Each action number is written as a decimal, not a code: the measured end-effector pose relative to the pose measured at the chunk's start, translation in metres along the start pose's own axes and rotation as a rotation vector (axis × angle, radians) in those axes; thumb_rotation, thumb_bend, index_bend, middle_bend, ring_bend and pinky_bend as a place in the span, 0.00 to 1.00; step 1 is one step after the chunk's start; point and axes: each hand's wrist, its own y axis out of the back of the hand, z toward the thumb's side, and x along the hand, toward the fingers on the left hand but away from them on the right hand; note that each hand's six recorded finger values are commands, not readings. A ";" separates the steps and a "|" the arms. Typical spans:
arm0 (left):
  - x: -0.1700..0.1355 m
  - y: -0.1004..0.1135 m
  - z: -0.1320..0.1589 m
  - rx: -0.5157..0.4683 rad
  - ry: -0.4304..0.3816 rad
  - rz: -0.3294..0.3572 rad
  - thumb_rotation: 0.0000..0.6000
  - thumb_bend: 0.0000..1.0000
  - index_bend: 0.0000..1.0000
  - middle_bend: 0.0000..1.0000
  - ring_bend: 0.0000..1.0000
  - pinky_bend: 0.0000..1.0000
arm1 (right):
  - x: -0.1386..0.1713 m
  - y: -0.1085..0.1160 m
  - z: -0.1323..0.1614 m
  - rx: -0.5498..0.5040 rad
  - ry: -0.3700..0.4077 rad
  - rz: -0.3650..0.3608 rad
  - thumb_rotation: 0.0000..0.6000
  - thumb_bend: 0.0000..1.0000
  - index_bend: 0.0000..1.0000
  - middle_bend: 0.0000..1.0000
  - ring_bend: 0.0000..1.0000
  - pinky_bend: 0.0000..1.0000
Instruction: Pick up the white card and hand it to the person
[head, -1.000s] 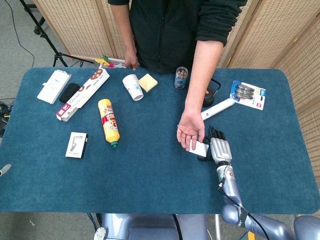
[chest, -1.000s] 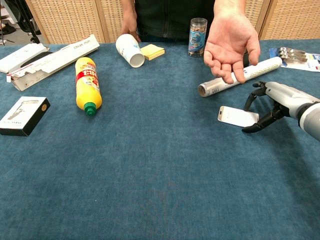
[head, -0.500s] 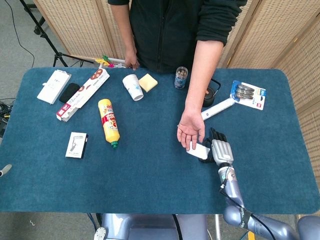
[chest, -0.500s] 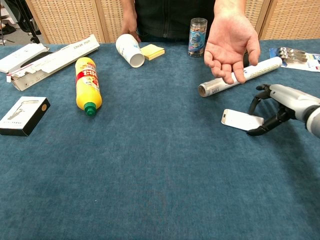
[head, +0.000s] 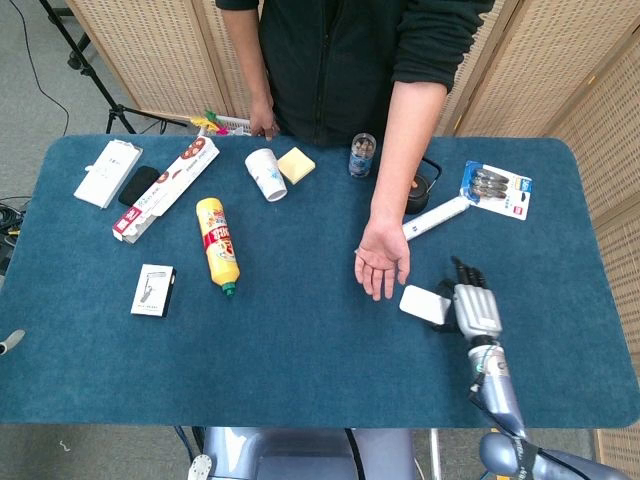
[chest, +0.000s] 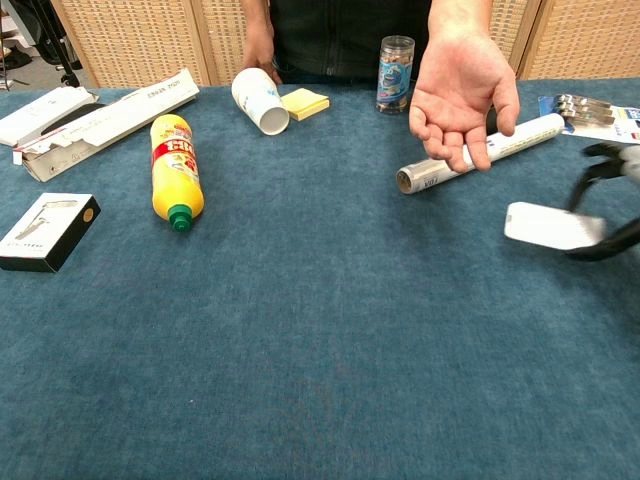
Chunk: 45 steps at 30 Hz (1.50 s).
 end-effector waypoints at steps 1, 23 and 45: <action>0.000 0.000 0.000 0.002 0.000 -0.001 1.00 0.00 0.00 0.00 0.00 0.03 | 0.004 0.009 -0.009 0.005 -0.004 -0.016 1.00 0.39 0.51 0.00 0.00 0.00; 0.000 -0.006 0.005 0.024 -0.003 -0.015 1.00 0.00 0.00 0.00 0.00 0.03 | 0.048 0.140 -0.034 -0.093 0.102 -0.295 1.00 0.41 0.53 0.00 0.00 0.00; 0.003 -0.003 0.000 0.005 0.012 -0.018 1.00 0.00 0.00 0.00 0.00 0.03 | 0.037 0.101 0.144 -0.079 0.392 -0.225 1.00 0.44 0.53 0.00 0.00 0.00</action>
